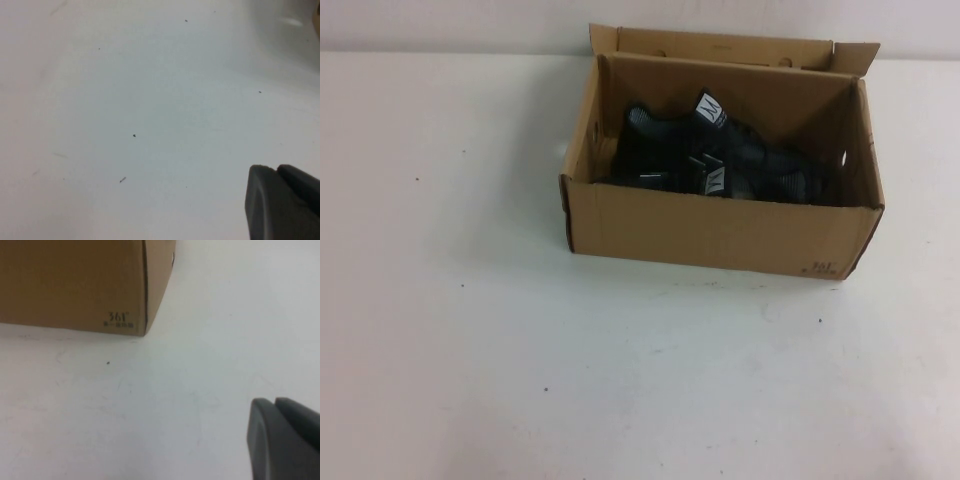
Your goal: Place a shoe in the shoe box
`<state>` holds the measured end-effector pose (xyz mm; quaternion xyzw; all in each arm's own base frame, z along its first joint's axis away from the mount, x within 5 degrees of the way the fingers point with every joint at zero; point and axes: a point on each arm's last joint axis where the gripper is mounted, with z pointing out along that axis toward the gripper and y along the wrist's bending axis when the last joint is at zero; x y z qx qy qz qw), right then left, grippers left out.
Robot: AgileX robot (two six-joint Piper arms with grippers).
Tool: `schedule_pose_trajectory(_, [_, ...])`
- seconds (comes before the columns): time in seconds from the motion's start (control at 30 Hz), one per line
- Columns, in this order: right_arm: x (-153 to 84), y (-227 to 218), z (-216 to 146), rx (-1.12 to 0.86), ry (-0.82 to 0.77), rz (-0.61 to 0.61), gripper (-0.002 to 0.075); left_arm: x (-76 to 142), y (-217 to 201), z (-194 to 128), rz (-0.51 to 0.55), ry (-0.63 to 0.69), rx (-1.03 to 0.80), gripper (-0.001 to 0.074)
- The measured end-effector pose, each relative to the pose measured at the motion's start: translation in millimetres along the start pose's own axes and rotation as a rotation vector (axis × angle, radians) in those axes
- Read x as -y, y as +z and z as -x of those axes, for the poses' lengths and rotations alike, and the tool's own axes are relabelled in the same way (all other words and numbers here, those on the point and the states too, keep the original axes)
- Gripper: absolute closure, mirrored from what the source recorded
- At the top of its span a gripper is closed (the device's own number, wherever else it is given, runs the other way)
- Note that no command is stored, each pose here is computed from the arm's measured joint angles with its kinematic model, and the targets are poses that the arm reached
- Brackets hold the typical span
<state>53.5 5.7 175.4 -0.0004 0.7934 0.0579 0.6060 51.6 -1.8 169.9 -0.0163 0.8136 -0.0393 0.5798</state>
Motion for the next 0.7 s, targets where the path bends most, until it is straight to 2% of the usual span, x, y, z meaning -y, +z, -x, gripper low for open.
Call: schedule_pose_trajectory(0.7, [-0.2,0.3,-2.8,-0.022,0.017,0.002,0.0743,0.0,0.0,0.0,0.0,0.0,0.0,0.0738])
